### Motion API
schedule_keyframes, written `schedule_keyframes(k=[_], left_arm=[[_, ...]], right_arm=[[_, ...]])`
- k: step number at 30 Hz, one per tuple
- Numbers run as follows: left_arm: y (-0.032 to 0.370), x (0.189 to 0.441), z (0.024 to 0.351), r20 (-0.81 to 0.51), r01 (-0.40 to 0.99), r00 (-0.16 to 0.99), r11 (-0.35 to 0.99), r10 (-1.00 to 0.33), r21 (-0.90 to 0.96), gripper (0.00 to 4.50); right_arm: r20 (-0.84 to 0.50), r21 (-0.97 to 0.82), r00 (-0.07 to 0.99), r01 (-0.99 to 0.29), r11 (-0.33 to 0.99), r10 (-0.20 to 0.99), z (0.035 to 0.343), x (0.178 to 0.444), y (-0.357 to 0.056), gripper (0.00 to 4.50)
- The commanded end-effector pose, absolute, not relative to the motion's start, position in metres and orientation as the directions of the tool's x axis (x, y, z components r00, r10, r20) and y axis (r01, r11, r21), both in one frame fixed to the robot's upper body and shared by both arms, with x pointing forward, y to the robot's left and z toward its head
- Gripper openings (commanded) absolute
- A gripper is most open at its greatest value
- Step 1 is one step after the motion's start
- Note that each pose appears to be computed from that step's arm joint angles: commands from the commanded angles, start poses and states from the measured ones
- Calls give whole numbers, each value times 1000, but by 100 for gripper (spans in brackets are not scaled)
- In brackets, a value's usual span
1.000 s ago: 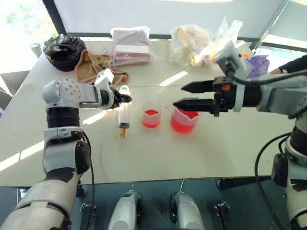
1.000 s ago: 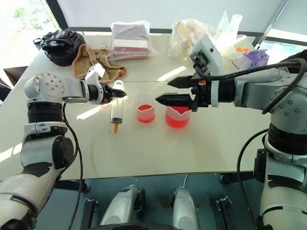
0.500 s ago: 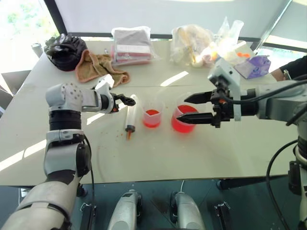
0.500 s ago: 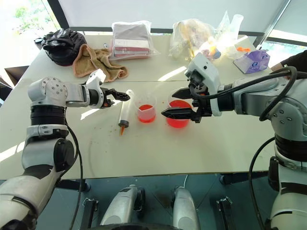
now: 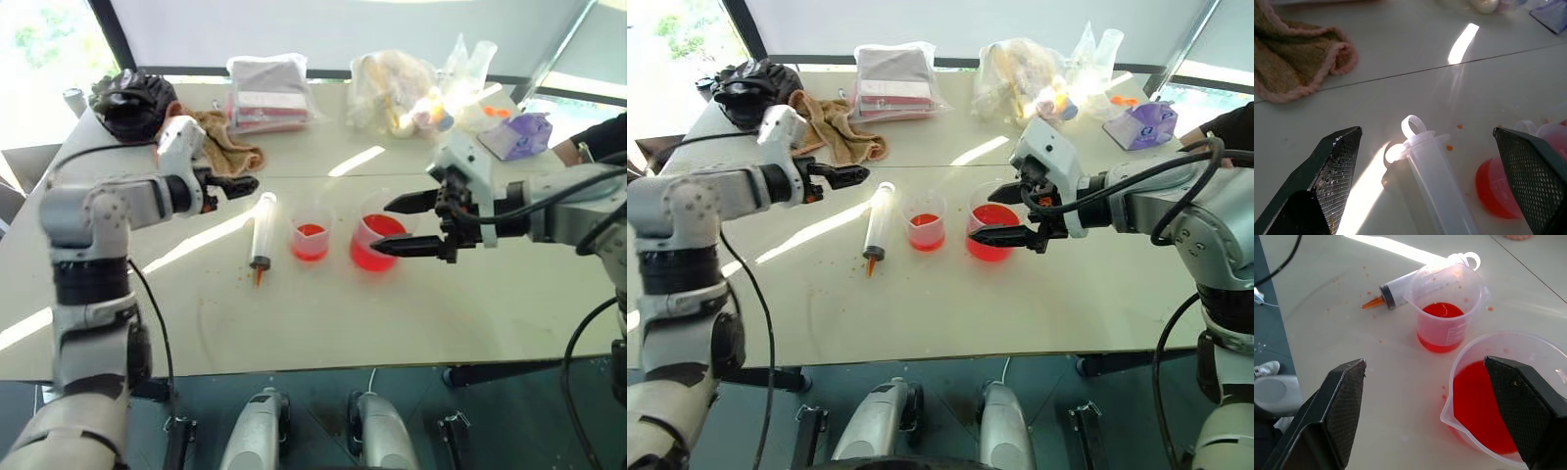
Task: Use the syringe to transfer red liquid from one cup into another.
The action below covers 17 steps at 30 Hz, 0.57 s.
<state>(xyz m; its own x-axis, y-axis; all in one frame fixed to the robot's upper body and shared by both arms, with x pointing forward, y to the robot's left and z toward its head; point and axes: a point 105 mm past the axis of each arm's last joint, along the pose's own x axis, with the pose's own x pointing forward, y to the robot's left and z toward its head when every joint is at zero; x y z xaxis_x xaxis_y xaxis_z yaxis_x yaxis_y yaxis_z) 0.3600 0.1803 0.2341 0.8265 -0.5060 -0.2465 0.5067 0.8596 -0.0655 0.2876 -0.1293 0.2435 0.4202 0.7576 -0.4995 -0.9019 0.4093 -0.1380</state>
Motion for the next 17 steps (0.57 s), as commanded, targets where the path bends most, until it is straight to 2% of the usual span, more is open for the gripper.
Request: schedule_keyframes(k=[1,6,17], left_arm=[[179,339,258,-182,581,807,811,-562,70,447],[183,321,250,-236,658,747,741,-621,134,447],[201,302,244,-308,701,705,694,-639,163,447]], right_arm=[[-492,-195,433,-901,389,756,253,289,-134,404],[-491,-204,427,-904,376,760,255,296,-137,404],[-483,-231,432,-902,364,762,261,306,-139,404]])
